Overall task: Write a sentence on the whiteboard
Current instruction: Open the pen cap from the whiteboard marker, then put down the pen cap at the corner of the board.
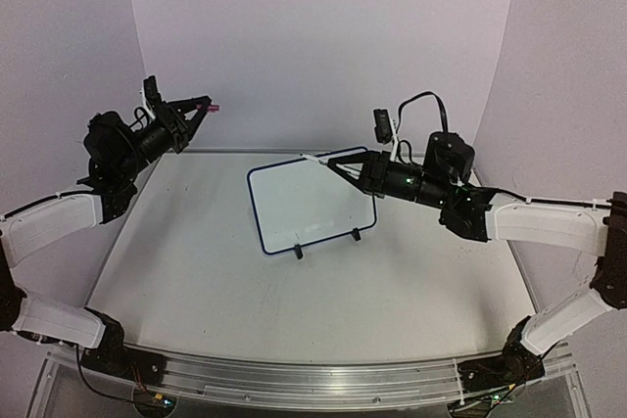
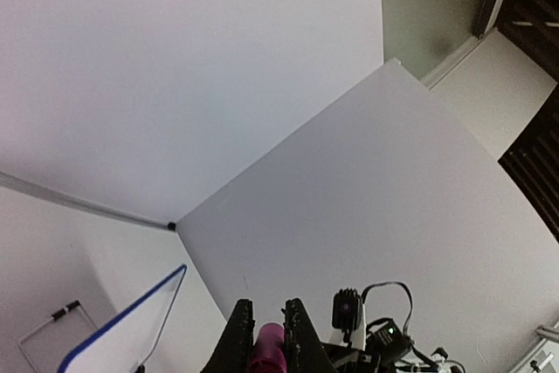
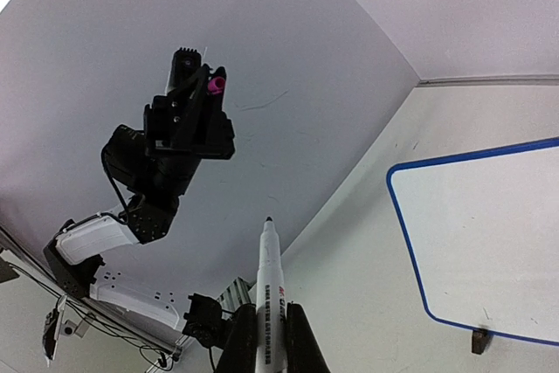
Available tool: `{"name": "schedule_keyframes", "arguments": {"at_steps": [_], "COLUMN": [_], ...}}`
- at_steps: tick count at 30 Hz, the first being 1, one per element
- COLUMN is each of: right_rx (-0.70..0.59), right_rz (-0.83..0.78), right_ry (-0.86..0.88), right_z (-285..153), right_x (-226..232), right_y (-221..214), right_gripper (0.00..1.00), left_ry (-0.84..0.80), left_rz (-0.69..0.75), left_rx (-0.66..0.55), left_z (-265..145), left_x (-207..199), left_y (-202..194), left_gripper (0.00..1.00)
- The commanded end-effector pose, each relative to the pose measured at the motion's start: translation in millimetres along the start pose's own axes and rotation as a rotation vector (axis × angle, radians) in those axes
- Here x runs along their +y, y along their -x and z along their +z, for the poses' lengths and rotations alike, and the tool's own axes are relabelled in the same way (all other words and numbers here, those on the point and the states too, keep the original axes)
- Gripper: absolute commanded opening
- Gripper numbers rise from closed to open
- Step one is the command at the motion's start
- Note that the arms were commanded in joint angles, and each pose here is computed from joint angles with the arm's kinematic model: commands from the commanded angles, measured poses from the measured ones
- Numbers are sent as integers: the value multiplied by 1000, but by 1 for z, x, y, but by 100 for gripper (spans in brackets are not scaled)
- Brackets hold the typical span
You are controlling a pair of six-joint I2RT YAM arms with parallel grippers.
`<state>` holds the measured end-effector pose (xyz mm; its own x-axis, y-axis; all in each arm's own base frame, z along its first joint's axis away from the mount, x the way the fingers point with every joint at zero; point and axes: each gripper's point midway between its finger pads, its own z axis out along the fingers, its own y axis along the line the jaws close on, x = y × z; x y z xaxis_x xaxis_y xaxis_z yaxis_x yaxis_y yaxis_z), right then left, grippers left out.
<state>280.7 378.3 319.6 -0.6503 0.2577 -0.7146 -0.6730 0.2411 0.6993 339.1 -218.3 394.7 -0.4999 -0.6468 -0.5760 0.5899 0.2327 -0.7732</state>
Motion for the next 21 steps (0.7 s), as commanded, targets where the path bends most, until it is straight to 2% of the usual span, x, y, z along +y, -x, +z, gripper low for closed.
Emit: {"name": "schedule_keyframes", "arguments": {"at_steps": [1, 5, 7, 9, 10, 11, 15, 18, 21], "right_rx": [-39, -45, -33, -13, -6, 3, 26, 43, 47], "right_rz": [-19, -61, -127, -195, -219, -250, -260, -253, -250], "right_ry": [4, -41, -102, -197, -203, -237, -248, -244, -243], "right_z": [-25, -39, -45, -48, -48, -49, -41, -31, -23], "right_x": [10, 9, 7, 0, 2, 1, -4, -8, -10], "right_y": [10, 14, 16, 13, 11, 8, 3, 0, -4], "right_gripper": [0, 0, 0, 0, 0, 0, 0, 0, 0], "left_ry": [-98, 44, 270, 435, 458, 568, 630, 665, 738], "left_rz": [0, 36, 61, 113, 119, 88, -25, -80, -81], "left_rx": [-70, 39, 161, 262, 267, 328, 387, 432, 477], "left_z": [-16, -22, -40, -64, -67, -89, -118, -126, -132], "left_x": [-27, 7, 59, 96, 101, 128, 164, 180, 192], "left_y": [30, 2, -31, -56, -57, -79, -123, -150, -170], "left_gripper": [0, 0, 0, 0, 0, 0, 0, 0, 0]}}
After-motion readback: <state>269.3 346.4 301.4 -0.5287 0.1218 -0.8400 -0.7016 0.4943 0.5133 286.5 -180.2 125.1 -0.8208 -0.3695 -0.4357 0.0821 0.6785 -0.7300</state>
